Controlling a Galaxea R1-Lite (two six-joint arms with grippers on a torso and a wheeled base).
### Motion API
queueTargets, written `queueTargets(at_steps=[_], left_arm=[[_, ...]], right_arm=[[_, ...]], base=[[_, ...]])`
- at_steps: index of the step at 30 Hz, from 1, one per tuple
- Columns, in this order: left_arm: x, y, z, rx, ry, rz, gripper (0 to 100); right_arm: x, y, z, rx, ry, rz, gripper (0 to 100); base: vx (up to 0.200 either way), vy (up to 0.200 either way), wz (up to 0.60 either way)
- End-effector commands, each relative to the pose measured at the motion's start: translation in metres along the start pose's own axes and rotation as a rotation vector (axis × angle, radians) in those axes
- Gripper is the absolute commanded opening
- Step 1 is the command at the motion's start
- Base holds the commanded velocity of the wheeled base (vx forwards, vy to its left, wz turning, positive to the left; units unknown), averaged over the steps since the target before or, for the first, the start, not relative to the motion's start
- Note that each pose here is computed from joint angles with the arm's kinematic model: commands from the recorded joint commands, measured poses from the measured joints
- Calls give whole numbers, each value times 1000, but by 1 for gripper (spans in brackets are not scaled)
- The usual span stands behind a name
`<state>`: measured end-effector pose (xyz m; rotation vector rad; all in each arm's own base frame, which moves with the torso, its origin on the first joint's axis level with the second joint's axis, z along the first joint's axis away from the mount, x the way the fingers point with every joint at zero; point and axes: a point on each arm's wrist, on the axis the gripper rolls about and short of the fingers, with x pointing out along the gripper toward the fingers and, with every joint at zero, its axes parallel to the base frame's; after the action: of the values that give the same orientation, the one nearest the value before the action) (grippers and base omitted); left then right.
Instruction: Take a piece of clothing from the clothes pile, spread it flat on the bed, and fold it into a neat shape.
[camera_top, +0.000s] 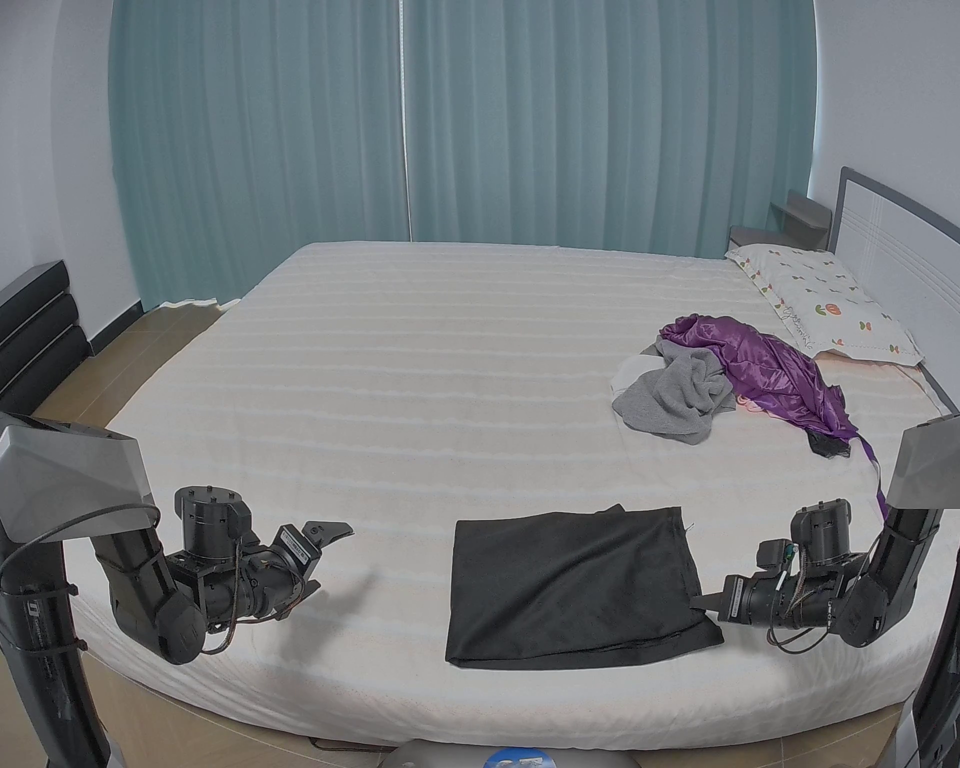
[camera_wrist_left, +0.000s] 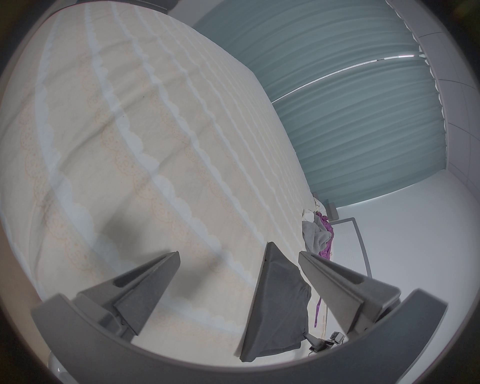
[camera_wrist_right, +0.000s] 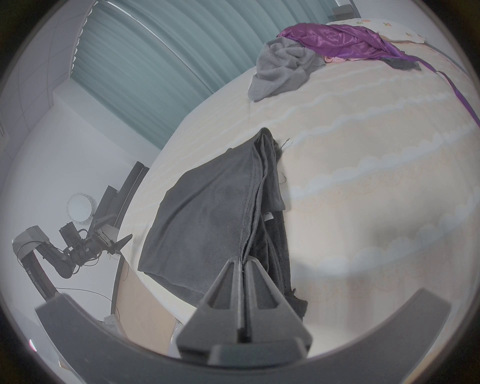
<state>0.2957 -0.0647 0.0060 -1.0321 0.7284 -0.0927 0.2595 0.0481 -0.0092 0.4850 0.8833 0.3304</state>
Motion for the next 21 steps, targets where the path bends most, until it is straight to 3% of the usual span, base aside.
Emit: queueTargets(at_steps=[1,21], left_arm=[[0,1,0,-2,-1,2,100],[0,1,0,-2,-1,2,100]], right_arm=[[-15,3,3,-3,-33,7,0],[-37,-6,-13,15,-5,-32,0]], base=[[0,0,0],[0,0,0]])
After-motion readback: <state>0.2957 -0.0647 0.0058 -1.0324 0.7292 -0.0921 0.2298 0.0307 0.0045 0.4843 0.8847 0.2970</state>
